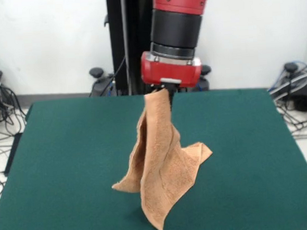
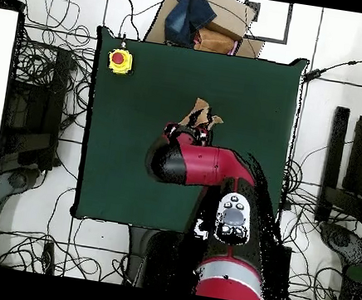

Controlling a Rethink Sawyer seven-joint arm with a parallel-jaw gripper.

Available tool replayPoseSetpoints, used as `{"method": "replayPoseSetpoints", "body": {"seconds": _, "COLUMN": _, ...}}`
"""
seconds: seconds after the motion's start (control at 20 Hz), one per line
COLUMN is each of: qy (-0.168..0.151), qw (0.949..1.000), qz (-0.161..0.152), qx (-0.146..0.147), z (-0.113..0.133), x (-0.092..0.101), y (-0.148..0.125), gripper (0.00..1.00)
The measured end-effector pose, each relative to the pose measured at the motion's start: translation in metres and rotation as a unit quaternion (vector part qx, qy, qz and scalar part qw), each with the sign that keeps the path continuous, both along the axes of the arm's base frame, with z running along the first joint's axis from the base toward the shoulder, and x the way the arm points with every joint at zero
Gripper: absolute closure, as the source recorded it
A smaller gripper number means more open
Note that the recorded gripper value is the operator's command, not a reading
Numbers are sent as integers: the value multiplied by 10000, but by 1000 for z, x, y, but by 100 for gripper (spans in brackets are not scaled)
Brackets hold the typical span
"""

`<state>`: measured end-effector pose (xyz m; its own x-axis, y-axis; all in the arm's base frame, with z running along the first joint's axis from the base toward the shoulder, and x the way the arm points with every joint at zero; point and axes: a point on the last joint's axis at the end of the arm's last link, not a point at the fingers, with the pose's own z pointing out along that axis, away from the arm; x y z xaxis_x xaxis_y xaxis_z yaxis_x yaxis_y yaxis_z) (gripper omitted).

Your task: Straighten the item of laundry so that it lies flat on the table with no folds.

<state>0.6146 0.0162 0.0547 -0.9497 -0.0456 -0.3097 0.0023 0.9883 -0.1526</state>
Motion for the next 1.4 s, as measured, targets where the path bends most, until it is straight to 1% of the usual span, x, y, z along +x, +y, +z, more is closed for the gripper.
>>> {"method": "replayPoseSetpoints", "body": {"seconds": 0.05, "qy": 38, "qw": 9998, "qz": -162, "qx": 55, "z": 0, "x": -2, "y": 3, "gripper": 100}}
{"method": "replayPoseSetpoints", "body": {"seconds": 0.1, "qy": 121, "qw": 9979, "qz": -598, "qx": 200, "z": 1, "x": -8, "y": 11, "gripper": 100}}
{"method": "replayPoseSetpoints", "body": {"seconds": 0.15, "qy": 203, "qw": 9938, "qz": -1033, "qx": 345, "z": 2, "x": -13, "y": 19, "gripper": 100}}
{"method": "replayPoseSetpoints", "body": {"seconds": 0.2, "qy": 241, "qw": 9897, "qz": -1335, "qx": 452, "z": 2, "x": -17, "y": 25, "gripper": 100}}
{"method": "replayPoseSetpoints", "body": {"seconds": 0.3, "qy": 319, "qw": 9798, "qz": -1877, "qx": 611, "z": 0, "x": -27, "y": 32, "gripper": 100}}
{"method": "replayPoseSetpoints", "body": {"seconds": 0.4, "qy": 390, "qw": 9681, "qz": -2360, "qx": 741, "z": -2, "x": -37, "y": 38, "gripper": 100}}
{"method": "replayPoseSetpoints", "body": {"seconds": 0.45, "qy": 436, "qw": 9601, "qz": -2644, "qx": 799, "z": -4, "x": -43, "y": 40, "gripper": 100}}
{"method": "replayPoseSetpoints", "body": {"seconds": 0.55, "qy": 507, "qw": 9470, "qz": -3057, "qx": 849, "z": -6, "x": -55, "y": 40, "gripper": 100}}
{"method": "replayPoseSetpoints", "body": {"seconds": 0.6, "qy": 524, "qw": 9442, "qz": -3137, "qx": 852, "z": -6, "x": -58, "y": 39, "gripper": 100}}
{"method": "replayPoseSetpoints", "body": {"seconds": 0.65, "qy": 561, "qw": 9398, "qz": -3262, "qx": 851, "z": -8, "x": -64, "y": 38, "gripper": 100}}
{"method": "replayPoseSetpoints", "body": {"seconds": 0.75, "qy": 613, "qw": 9366, "qz": -3348, "qx": 834, "z": -10, "x": -71, "y": 35, "gripper": 100}}
{"method": "replayPoseSetpoints", "body": {"seconds": 0.85, "qy": 630, "qw": 9361, "qz": -3366, "qx": 806, "z": -11, "x": -73, "y": 33, "gripper": 100}}
{"method": "replayPoseSetpoints", "body": {"seconds": 0.95, "qy": 621, "qw": 9374, "qz": -3357, "qx": 694, "z": -13, "x": -76, "y": 26, "gripper": 100}}
{"method": "replayPoseSetpoints", "body": {"seconds": 1.0, "qy": 592, "qw": 9407, "qz": -3293, "qx": 568, "z": -14, "x": -77, "y": 18, "gripper": 100}}
{"method": "replayPoseSetpoints", "body": {"seconds": 1.05, "qy": 574, "qw": 9425, "qz": -3253, "qx": 512, "z": -14, "x": -77, "y": 14, "gripper": 100}}
{"method": "replayPoseSetpoints", "body": {"seconds": 1.1, "qy": 528, "qw": 9473, "qz": -3136, "qx": 388, "z": -13, "x": -76, "y": 5, "gripper": 100}}
{"method": "replayPoseSetpoints", "body": {"seconds": 1.15, "qy": 507, "qw": 9494, "qz": -3082, "qx": 333, "z": -13, "x": -76, "y": 1, "gripper": 100}}
{"method": "replayPoseSetpoints", "body": {"seconds": 1.2, "qy": 429, "qw": 9563, "qz": -2886, "qx": 166, "z": -11, "x": -72, "y": -12, "gripper": 100}}
{"method": "replayPoseSetpoints", "body": {"seconds": 1.4, "qy": 305, "qw": 9648, "qz": -2611, "qx": -31, "z": -9, "x": -65, "y": -30, "gripper": 100}}
